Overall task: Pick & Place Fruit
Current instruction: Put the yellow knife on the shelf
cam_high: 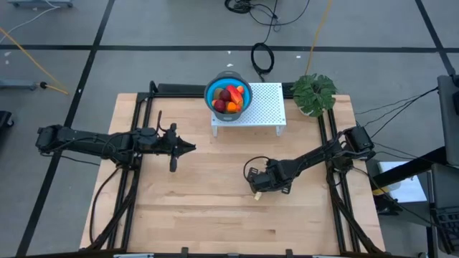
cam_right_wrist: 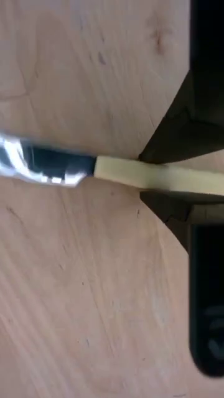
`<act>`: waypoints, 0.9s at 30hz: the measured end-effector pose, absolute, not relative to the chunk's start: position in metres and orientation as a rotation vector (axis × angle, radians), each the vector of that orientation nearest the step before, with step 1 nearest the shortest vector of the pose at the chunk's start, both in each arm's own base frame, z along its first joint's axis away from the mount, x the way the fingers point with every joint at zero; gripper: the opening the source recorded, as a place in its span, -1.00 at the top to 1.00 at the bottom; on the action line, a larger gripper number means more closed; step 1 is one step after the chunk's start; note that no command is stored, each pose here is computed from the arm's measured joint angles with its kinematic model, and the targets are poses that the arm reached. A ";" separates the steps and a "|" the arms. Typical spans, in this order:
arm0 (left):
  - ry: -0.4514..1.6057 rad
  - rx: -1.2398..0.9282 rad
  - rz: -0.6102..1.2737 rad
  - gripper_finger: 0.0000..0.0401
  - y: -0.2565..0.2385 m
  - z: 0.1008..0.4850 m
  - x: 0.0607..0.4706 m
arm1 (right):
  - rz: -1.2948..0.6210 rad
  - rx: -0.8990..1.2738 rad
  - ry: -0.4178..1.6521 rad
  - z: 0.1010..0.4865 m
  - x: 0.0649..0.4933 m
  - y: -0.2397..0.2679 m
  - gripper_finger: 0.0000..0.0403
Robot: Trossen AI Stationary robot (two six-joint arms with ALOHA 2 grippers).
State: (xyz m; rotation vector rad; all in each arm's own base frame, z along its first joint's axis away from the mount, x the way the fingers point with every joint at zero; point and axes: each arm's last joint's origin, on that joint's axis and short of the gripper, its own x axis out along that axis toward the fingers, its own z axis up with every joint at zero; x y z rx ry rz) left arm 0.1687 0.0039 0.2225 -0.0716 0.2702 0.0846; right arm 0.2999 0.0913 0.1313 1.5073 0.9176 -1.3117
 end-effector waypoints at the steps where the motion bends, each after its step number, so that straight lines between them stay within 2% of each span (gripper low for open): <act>1: 0.270 -0.072 0.085 0.87 0.004 0.223 0.169 | -1.310 1.506 0.918 0.131 0.300 0.091 0.67; 5: 0.270 -0.073 0.085 0.87 0.004 0.223 0.169 | -1.307 1.489 0.927 0.131 0.299 0.091 0.81; 16: 0.267 -0.082 0.086 0.87 0.004 0.223 0.169 | -1.282 1.434 0.936 0.160 0.280 0.092 0.78; 23: 0.263 -0.084 0.080 0.87 0.004 0.223 0.169 | -1.036 1.394 0.893 0.209 0.259 0.102 0.78; 27: 0.262 -0.100 0.081 0.87 0.004 0.223 0.169 | -0.883 1.350 0.735 0.243 0.245 0.102 0.78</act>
